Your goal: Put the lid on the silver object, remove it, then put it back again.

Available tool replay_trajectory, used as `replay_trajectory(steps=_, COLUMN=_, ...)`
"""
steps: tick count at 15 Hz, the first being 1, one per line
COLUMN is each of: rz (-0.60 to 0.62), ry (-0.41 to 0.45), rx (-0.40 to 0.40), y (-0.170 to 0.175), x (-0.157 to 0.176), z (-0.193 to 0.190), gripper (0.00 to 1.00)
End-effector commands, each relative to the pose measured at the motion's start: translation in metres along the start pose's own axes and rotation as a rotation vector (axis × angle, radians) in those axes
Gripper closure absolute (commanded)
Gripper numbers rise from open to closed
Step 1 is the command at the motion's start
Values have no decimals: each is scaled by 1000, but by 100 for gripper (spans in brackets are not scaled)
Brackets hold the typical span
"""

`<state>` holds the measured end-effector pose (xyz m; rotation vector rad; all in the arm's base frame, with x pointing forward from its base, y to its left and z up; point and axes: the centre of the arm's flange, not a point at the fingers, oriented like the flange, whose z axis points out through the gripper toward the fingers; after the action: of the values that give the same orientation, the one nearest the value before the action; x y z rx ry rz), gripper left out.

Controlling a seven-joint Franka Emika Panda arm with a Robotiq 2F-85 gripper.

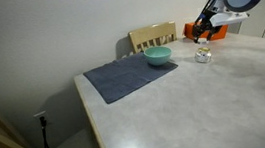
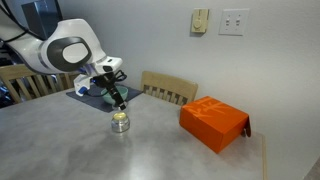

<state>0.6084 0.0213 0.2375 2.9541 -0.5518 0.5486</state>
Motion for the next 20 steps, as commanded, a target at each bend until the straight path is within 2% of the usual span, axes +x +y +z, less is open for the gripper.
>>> replay_trajectory(steps=1, rz=0, ry=-36, rx=22, y=8, x=1, z=4, gripper=56)
replay_trajectory(steps=20, rz=8, ry=-115, rx=11, y=15, x=-12, z=33, gripper=56)
